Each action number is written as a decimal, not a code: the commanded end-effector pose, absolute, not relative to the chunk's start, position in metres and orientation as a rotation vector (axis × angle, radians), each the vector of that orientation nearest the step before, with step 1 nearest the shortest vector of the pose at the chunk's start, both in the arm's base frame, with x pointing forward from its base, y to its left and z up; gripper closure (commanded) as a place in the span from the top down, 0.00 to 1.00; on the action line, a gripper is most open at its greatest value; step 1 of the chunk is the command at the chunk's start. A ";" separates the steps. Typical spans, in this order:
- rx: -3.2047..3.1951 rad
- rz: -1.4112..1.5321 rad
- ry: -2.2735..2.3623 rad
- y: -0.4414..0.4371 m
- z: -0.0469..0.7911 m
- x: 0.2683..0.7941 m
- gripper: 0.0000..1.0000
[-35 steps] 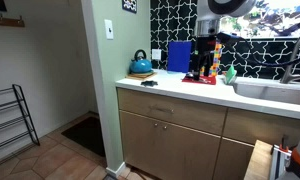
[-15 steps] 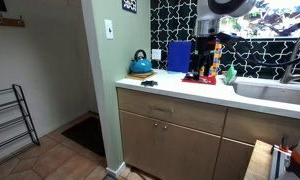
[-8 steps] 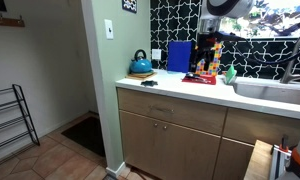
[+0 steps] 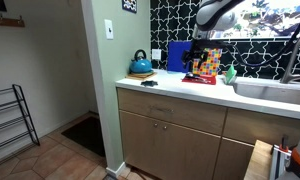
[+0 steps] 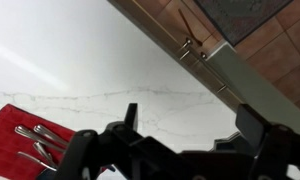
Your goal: Move the red mat closer to the edge
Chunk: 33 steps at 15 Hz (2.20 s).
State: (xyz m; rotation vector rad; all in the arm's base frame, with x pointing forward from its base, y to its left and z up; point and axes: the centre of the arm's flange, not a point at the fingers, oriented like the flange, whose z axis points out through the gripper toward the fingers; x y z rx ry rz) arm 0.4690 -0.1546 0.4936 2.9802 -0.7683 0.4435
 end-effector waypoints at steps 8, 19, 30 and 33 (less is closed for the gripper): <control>2.710 0.566 -1.040 -0.217 0.456 0.514 1.00; 2.588 0.562 -1.255 -0.267 0.430 0.553 1.00; 2.391 0.661 -1.476 -0.316 0.396 0.591 0.09; 2.342 0.678 -1.516 -0.323 0.387 0.600 0.00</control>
